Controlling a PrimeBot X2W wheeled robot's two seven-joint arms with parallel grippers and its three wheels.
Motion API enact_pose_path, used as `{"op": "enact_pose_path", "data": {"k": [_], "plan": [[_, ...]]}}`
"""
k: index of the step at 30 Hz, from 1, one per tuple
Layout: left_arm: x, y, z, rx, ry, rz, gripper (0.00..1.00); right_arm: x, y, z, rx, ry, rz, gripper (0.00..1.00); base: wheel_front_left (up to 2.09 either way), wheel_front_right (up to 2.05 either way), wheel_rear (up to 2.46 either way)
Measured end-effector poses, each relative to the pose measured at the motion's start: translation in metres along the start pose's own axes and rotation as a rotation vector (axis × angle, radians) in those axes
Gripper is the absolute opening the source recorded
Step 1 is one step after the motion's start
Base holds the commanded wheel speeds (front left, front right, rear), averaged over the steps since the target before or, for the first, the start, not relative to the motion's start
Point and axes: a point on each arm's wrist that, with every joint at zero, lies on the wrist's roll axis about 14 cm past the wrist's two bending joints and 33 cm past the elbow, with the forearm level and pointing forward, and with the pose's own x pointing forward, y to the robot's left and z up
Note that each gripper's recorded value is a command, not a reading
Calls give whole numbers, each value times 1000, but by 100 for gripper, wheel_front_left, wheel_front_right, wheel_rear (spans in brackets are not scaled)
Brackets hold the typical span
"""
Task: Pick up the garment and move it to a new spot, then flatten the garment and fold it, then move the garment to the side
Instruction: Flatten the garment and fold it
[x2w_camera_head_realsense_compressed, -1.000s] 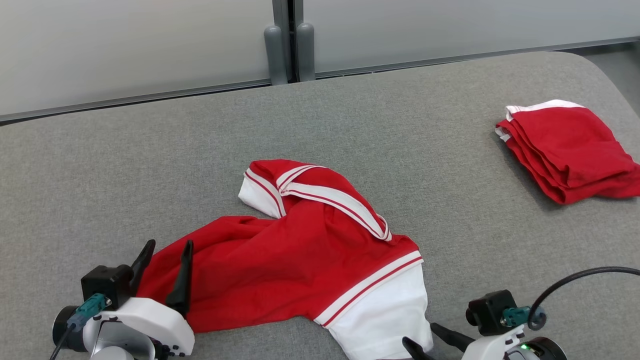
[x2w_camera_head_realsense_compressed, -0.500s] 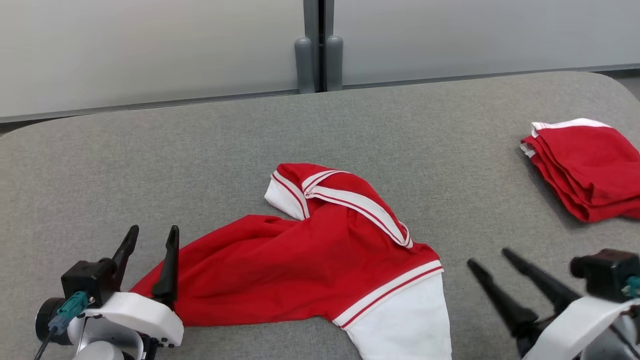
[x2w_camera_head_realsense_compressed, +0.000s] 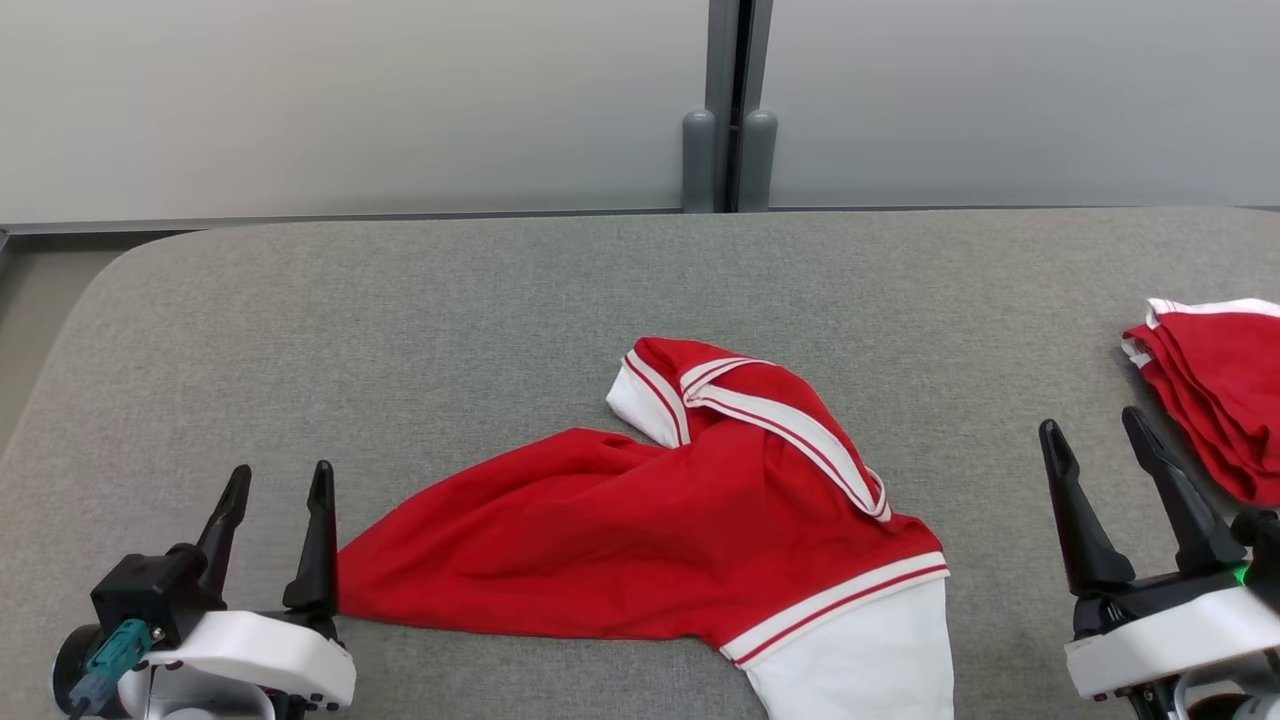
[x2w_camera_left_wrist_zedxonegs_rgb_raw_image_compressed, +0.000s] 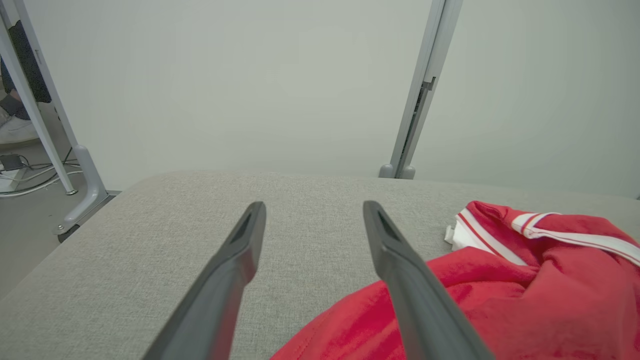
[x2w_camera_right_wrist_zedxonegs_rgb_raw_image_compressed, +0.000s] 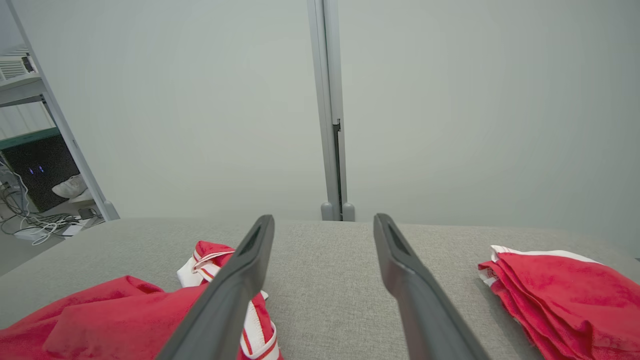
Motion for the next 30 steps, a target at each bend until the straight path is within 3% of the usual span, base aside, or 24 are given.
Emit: {"op": "enact_pose_path", "data": {"k": [13,30], "plan": [[-32,20,11,-16,-77,93,100,-20,-10,-27,24,9,-94,100,0,0,0],[-40,13,11,14,-102,56,100,-39,-10,-39,23,50,-108,100,0,0,0]]}}
